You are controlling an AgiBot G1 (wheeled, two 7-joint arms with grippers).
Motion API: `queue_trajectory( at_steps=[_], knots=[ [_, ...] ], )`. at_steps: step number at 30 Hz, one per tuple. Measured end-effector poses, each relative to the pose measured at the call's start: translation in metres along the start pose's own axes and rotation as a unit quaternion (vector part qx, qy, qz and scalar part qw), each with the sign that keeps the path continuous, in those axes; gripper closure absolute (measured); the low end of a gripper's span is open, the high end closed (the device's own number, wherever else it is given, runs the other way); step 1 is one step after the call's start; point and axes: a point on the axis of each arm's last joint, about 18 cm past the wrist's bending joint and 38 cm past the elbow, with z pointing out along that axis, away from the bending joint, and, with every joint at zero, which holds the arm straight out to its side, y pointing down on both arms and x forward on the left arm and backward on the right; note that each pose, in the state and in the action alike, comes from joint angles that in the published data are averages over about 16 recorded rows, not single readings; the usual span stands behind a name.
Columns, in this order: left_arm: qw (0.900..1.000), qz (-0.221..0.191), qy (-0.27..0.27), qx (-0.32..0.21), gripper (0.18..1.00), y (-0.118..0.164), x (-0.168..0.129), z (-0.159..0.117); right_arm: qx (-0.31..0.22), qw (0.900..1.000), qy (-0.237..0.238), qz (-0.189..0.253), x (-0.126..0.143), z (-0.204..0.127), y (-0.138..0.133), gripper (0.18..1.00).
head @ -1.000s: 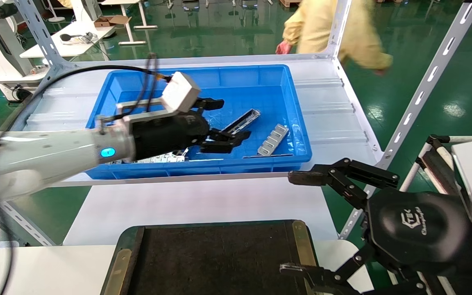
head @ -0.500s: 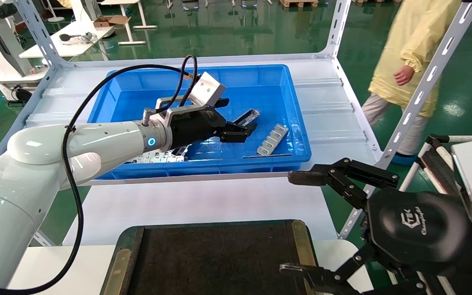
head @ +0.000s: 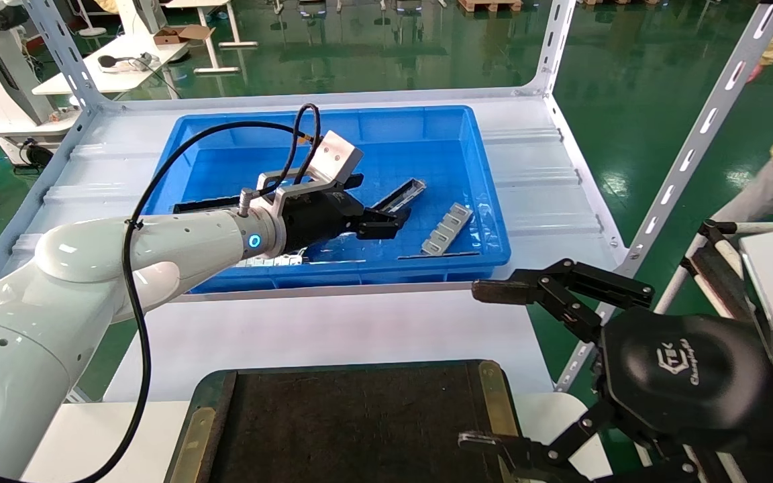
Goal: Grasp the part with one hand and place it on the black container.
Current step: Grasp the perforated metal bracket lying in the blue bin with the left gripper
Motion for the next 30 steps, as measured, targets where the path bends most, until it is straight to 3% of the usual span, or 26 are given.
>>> queue_trajectory(
  at_steps=[12, 19, 30],
  knots=[
    [0.9998, -0.01, -0.009, -0.013, 0.196, 0.008, 0.006, 0.006, 0.0, 1.0, 0.0, 0.0, 0.0, 0.0, 0.0, 0.193],
    [0.9996, -0.015, -0.013, -0.019, 0.245, 0.012, 0.009, 0.009, 0.0, 1.0, 0.0, 0.0, 0.0, 0.0, 0.0, 0.239],
    [0.9993, -0.02, -0.018, -0.027, 0.408, 0.018, 0.012, 0.012, 0.0, 1.0, 0.0, 0.0, 0.0, 0.0, 0.0, 0.413]
  ],
)
